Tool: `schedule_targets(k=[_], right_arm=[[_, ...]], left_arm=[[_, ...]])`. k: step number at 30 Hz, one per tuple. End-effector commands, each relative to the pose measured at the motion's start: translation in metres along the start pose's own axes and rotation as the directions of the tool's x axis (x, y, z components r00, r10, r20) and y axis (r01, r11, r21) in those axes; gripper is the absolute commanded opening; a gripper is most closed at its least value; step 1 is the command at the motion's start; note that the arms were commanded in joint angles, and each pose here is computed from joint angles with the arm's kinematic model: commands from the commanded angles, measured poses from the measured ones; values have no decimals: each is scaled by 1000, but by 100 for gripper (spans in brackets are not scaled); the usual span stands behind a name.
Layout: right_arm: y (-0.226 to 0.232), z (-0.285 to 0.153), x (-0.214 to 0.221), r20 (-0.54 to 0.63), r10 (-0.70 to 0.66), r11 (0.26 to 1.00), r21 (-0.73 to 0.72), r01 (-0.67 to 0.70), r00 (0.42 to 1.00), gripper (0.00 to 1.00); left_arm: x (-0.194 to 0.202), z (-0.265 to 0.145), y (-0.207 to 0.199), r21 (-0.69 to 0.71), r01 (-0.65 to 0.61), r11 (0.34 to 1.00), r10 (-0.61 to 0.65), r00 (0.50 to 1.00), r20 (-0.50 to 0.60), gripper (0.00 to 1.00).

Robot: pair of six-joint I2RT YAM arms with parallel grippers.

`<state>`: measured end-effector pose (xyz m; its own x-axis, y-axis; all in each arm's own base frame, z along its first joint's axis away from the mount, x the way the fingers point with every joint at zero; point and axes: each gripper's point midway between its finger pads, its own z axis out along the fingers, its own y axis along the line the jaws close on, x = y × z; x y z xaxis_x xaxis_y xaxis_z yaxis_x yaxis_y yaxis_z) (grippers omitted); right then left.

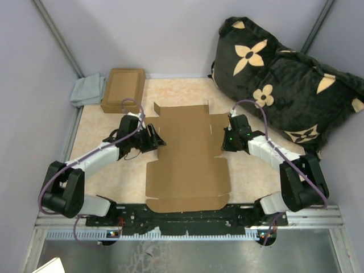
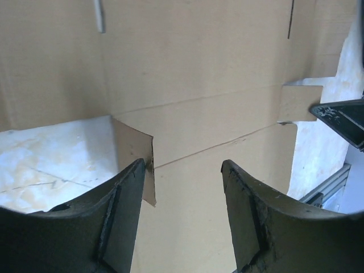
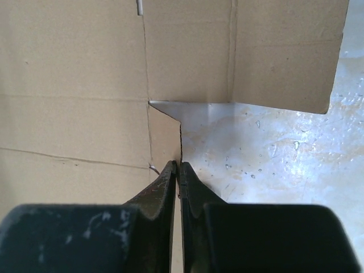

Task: Fold the paper box

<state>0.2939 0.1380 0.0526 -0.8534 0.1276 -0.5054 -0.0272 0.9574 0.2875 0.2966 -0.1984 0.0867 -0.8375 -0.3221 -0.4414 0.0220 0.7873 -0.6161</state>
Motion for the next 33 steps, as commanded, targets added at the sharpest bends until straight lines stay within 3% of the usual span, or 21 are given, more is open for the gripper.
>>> schedule_targets(k=[1, 6, 12, 15, 24, 33], right_arm=[[16, 0, -15, 27, -23, 999, -48, 24, 999, 6], [19, 4, -12, 14, -31, 998, -52, 32, 999, 12], [31, 1, -15, 24, -61, 994, -87, 63, 998, 34], [41, -1, -20, 35, -85, 990, -108, 88, 996, 39], [71, 4, -24, 22, -139, 975, -174, 140, 990, 40], [88, 33, 9, -74, -185, 963, -210, 166, 980, 39]], left_arm=[[-2, 11, -21, 59, 0, 998, 1, 1000, -10, 63], [9, 30, -13, 28, 4, 1000, -2, 998, -61, 63], [19, 41, -1, -9, 8, 1000, -9, 995, -94, 62], [23, 43, 5, -27, 11, 1000, -14, 994, -104, 62], [33, 45, 16, -55, 22, 998, -28, 992, -121, 62], [37, 44, 20, -65, 25, 998, -33, 991, -127, 62]])
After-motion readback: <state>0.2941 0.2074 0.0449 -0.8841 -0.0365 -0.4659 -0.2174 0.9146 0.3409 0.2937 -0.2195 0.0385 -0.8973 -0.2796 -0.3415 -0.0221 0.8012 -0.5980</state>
